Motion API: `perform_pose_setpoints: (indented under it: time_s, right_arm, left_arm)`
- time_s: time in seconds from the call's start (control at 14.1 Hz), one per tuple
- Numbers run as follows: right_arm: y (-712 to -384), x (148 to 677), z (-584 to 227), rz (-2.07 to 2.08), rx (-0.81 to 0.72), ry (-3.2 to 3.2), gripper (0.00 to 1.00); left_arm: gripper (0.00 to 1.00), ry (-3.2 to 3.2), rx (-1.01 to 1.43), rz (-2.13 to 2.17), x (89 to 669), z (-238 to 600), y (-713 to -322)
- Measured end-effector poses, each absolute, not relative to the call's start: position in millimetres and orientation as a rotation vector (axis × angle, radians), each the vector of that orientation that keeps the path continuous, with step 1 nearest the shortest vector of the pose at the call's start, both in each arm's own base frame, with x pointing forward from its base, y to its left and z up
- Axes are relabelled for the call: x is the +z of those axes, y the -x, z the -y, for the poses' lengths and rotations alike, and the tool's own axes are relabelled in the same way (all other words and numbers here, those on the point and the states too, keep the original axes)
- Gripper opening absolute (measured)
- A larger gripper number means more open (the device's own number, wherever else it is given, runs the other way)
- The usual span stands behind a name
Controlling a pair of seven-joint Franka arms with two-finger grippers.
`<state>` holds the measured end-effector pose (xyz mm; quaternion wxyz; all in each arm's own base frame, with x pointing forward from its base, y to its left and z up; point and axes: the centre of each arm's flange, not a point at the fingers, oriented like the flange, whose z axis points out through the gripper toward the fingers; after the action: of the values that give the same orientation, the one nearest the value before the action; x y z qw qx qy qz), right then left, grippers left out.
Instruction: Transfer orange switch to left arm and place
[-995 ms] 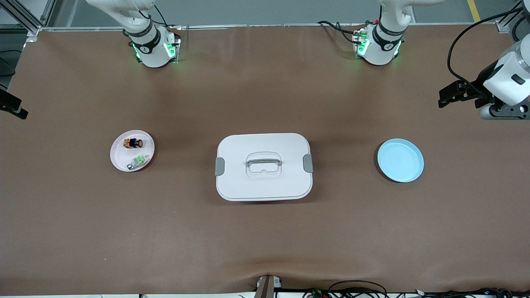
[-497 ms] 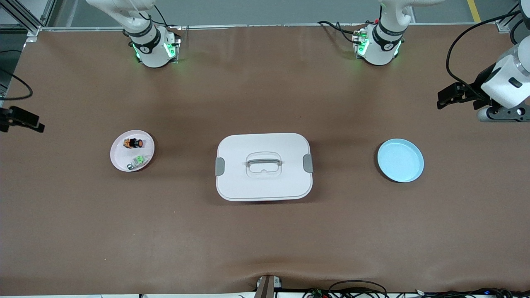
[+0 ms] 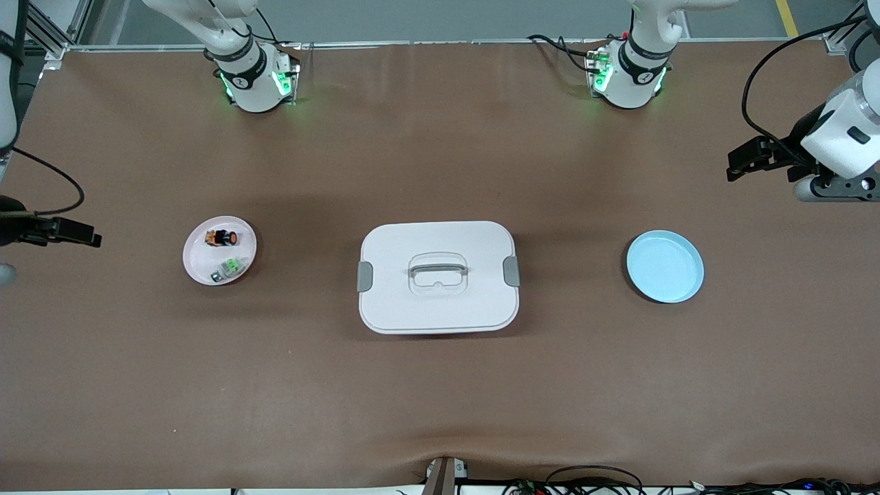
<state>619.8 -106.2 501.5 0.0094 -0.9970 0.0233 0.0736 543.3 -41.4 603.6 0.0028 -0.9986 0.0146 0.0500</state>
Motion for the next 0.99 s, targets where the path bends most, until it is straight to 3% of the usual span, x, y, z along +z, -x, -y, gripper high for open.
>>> perform_pose_setpoints:
  time_s: [0.5,0.99]
  right_arm:
    - [-617.2,440.7,103.7,-0.129,0.271,3.015,1.00]
    - [-566.2,362.7,104.7,-0.218,0.211,2.985,1.00]
  left_arm:
    - [1.00,3.132,0.156,-0.047,603.8,41.8,-543.3]
    - [1.00,3.132,0.155,-0.047,604.2,41.9,-543.4]
